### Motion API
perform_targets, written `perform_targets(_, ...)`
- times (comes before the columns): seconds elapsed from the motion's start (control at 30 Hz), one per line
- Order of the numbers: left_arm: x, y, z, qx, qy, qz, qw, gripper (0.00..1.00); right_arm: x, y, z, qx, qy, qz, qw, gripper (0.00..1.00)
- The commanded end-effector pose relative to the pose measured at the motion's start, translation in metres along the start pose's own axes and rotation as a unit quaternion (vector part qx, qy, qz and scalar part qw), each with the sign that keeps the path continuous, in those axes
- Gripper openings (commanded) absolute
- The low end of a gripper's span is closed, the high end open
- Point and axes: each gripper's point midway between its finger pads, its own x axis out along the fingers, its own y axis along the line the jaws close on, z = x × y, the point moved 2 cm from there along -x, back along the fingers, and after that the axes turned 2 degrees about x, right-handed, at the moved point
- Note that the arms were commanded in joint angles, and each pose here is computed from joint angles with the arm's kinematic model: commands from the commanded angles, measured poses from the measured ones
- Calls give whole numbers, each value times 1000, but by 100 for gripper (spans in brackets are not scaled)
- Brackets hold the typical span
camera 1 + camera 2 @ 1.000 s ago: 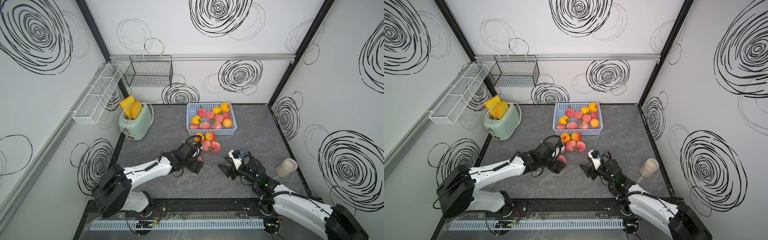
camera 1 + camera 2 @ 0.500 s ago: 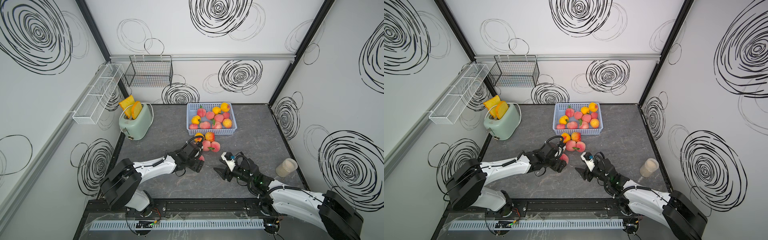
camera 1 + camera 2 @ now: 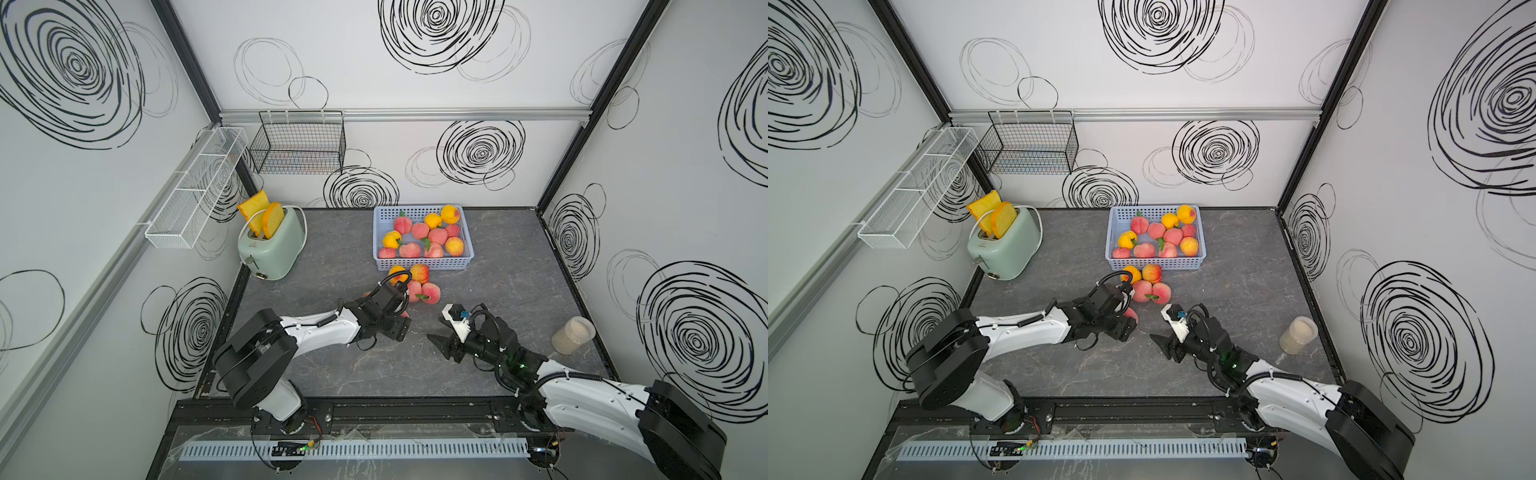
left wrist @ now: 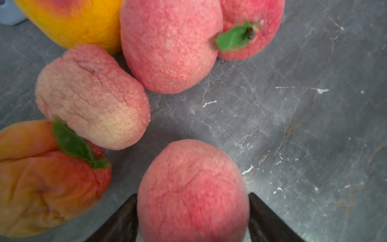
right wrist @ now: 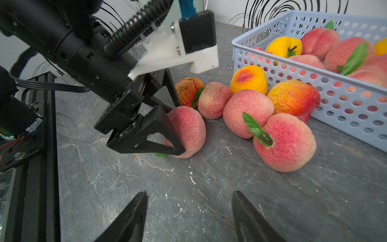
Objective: Put the peaches into the basket
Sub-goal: Pick up the peach from the center of the board.
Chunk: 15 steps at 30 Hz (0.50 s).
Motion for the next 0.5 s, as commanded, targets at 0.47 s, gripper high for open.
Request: perform_targets(0.47, -56, -10, 50, -13, -96, -20, 995, 66, -7, 5, 21, -19, -43, 4, 999, 67)
